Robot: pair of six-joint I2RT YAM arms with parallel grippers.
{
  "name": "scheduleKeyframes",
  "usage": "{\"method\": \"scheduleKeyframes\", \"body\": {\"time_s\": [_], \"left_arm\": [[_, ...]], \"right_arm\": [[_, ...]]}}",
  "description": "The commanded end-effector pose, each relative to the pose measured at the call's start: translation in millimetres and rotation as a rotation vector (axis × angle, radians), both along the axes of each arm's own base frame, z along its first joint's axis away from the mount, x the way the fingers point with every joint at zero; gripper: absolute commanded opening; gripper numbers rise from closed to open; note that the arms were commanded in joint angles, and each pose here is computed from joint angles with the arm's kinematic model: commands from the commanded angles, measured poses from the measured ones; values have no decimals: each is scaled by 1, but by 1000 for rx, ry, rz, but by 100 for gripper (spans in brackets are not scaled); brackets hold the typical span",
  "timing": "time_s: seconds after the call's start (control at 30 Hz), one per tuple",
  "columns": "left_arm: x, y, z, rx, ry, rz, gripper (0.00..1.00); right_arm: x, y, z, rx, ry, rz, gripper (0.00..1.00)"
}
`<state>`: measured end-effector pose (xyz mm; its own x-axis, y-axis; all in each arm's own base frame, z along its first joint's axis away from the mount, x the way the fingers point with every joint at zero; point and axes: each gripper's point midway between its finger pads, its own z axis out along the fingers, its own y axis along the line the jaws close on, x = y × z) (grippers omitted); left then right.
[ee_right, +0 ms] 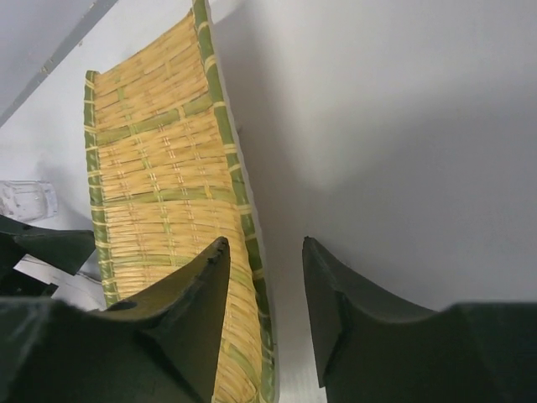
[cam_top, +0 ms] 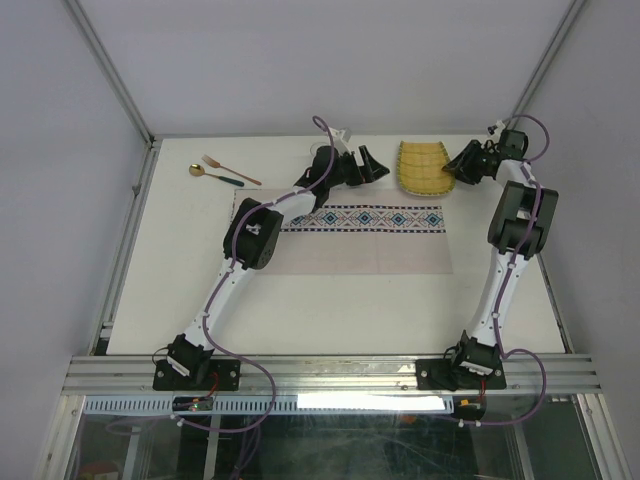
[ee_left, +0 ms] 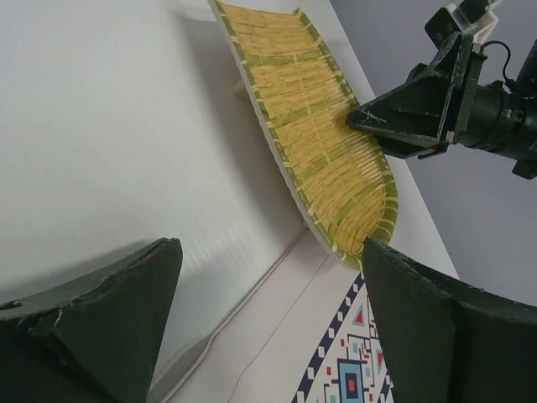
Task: Set the dinner table for one person
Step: Pick up the plate at the center of the board.
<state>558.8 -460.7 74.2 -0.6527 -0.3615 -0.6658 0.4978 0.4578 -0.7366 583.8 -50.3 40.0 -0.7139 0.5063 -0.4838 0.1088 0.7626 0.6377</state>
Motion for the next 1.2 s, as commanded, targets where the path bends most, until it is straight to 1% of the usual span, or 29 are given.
{"method": "scheduleKeyframes", "body": {"time_s": [0.0,0.1,0.2,0.23,0.3,0.4,0.43,0.63,0.87,1.0,1.17], "left_arm": [[3,-9,65,-2,-148,-12,92],[6,-6,86,21,-196,1,92],[4,-3,108,23,-225,3,93],[3,-3,114,20,-233,0,93],[0,-2,126,19,-248,-3,92],[-2,-1,137,16,-260,-3,93],[-2,-1,139,14,-263,-4,93],[-5,1,146,10,-268,-13,93],[-7,0,144,18,-266,-18,93],[-8,1,140,22,-257,-22,92],[-11,4,148,35,-274,-16,92]], "right_arm": [[9,7,11,25,-50,40,42],[10,10,10,39,-46,43,40],[11,11,8,47,-43,45,40],[11,12,8,48,-44,48,38],[10,13,9,53,-46,53,33],[10,14,9,56,-46,57,19],[10,14,9,57,-46,58,17],[9,16,7,65,-41,65,19],[8,18,12,73,-53,73,18],[9,20,20,80,-74,79,17],[10,24,34,101,-108,96,13]]}}
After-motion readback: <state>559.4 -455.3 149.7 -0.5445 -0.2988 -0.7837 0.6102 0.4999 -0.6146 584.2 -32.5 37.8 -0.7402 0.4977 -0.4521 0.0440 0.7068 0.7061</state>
